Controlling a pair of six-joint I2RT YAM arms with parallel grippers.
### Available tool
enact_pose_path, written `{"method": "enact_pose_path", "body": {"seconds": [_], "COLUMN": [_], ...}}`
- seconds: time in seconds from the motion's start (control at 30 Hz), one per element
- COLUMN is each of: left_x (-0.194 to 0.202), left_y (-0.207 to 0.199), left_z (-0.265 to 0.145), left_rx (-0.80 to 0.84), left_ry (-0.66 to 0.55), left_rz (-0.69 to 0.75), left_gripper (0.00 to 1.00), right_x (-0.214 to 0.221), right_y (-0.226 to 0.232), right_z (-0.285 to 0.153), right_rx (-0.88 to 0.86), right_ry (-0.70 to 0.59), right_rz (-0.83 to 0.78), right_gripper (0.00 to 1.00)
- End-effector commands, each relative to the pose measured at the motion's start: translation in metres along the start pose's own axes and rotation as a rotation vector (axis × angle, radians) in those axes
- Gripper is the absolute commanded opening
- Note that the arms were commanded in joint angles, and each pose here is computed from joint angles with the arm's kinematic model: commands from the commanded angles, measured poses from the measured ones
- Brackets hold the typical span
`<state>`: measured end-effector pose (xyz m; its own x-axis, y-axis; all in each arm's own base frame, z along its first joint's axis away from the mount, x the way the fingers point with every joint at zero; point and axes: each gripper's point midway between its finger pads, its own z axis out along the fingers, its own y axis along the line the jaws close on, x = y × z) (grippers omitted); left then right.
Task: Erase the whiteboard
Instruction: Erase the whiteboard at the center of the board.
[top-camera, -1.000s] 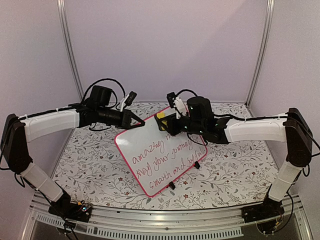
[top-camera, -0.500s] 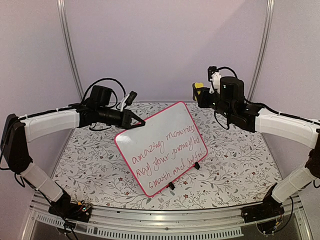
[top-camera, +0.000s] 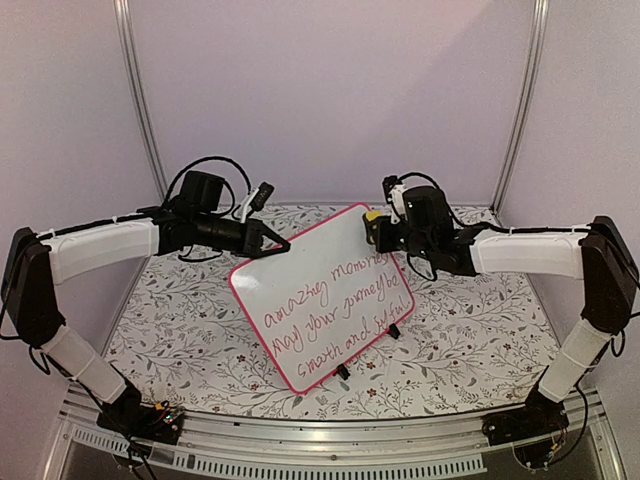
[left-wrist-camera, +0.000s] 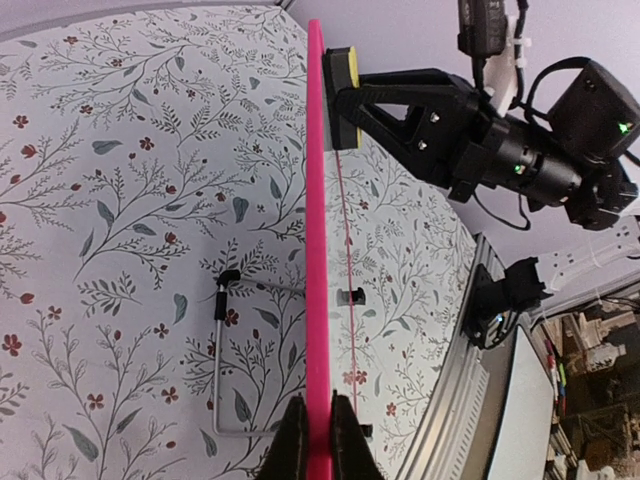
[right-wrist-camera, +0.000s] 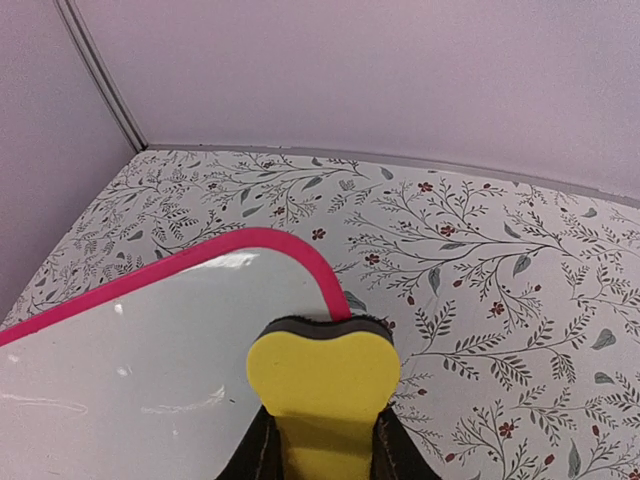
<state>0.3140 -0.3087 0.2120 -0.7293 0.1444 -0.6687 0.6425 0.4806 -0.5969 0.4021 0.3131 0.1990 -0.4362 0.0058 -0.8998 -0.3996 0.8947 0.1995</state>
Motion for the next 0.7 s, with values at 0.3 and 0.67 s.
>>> {"method": "enact_pose_path", "body": {"seconds": [0.3,0.67], "left_x": [0.005,0.005], "left_y": [-0.003,-0.002], "left_z": [0.005,0.005], "left_rx": [0.017,0.016], "left_ry": [0.013,0.013], "left_rz": [0.058,0.058], "left_gripper": [0.00,0.00], "right_x": [0.009,-0.022], "right_y": [0.056,0.112], "right_z": [0.011,-0.025], "right_rx": [-0.224,-0.453], "right_ry": [0.045,-0.002], "right_rz": [-0.028,-0.030], "right_gripper": [0.24,0.24]}}
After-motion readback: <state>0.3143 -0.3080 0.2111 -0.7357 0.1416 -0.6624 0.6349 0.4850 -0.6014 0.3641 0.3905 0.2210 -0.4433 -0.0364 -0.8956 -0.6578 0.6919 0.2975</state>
